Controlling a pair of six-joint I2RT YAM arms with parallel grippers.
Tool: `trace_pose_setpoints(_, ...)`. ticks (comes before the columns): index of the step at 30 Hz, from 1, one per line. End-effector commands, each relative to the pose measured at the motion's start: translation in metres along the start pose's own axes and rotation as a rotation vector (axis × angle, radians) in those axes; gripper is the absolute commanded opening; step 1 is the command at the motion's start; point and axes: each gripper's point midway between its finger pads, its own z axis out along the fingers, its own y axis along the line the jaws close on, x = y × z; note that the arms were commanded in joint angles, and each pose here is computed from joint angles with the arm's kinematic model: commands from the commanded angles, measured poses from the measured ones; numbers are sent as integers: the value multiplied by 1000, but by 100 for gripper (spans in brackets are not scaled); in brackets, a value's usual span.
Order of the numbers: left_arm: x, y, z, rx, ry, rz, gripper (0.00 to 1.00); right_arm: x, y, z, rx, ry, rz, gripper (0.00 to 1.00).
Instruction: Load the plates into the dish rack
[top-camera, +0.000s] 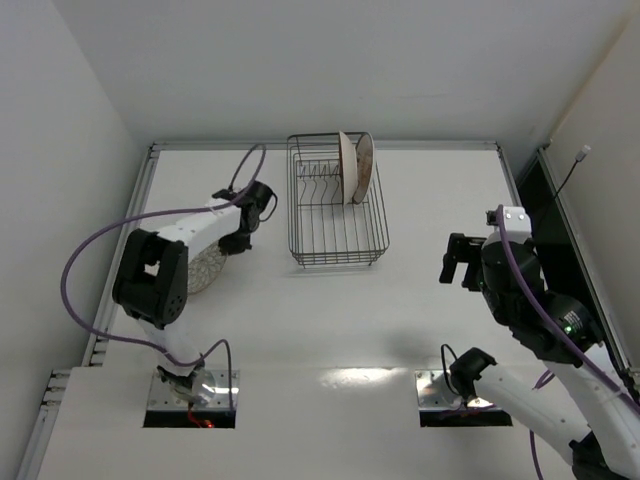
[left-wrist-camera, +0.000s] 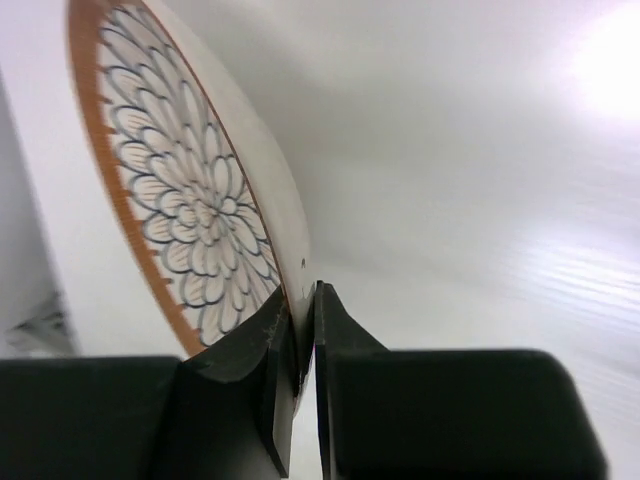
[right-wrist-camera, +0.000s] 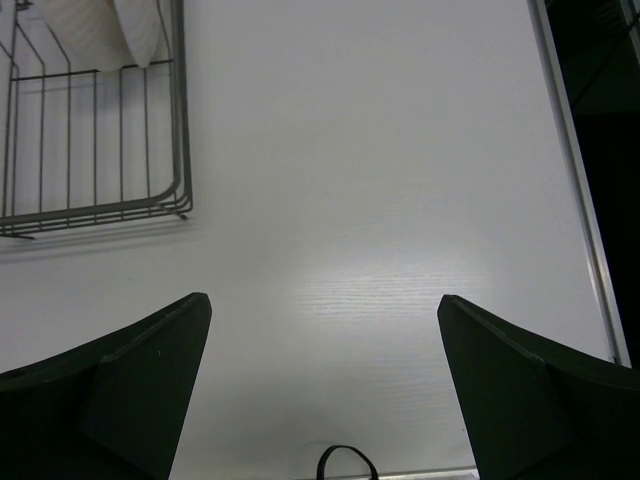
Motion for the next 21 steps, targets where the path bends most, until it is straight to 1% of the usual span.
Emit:
trace_pose_setpoints(1, -80, 6, -77, 177, -205, -250, 0, 3, -17, -4, 80, -10, 15, 95)
trace_pose_setpoints(2, -91, 9, -88, 188, -225, -278, 0, 0, -16, -4, 77, -20, 22, 95)
trace_pose_setpoints(3, -113, 13, -112, 229, -276, -327, 0, 2, -18, -4, 76, -21, 14, 95)
trace_pose_setpoints(5, -126, 12, -140, 307, -306, -352, 0, -1, -17, -2, 83, -41, 26, 95)
trace_pose_setpoints(6, -144, 17, -165, 363, -362, -395, 0, 1, -17, 1, 84, -38, 13, 95)
trace_pose_setpoints(8, -157, 13, -194, 471, -397, -421, 0, 2, -18, 3, 96, -41, 12, 95)
trace_pose_setpoints(9, -168, 17, -218, 533, -435, -435, 0, 4, -19, 4, 108, -39, 22, 100)
trace_pose_setpoints(11, -178, 17, -243, 610, -471, -453, 0, 10, -18, 7, 113, -29, 39, 100)
trace_pose_setpoints(12, -186, 19, -265, 679, -505, -456, 0, 15, -18, 9, 113, -27, 48, 100)
trace_pose_setpoints(14, -195, 18, -289, 762, -547, -454, 0, 16, -16, 10, 91, -54, 72, 100)
trace_pose_setpoints(15, -197, 14, -305, 837, -558, -448, 0, 14, -15, 8, 76, -66, 85, 100)
trace_pose_setpoints(16, -204, 14, -312, 879, -585, -452, 0, 16, -16, 8, 75, -66, 85, 100)
trace_pose_setpoints(18, -209, 6, -312, 949, -579, -444, 0, 13, -18, 3, 66, -93, 101, 100)
trace_pose_setpoints(19, -215, -1, -322, 1030, -609, -423, 0, 11, -20, 1, 69, -107, 118, 100)
trace_pose_setpoints(20, -218, 1, -326, 1069, -630, -419, 0, 13, -21, 0, 68, -111, 121, 100)
trace_pose_setpoints(21, -210, -17, -321, 1152, -581, -378, 0, 10, -24, -5, 58, -133, 139, 100)
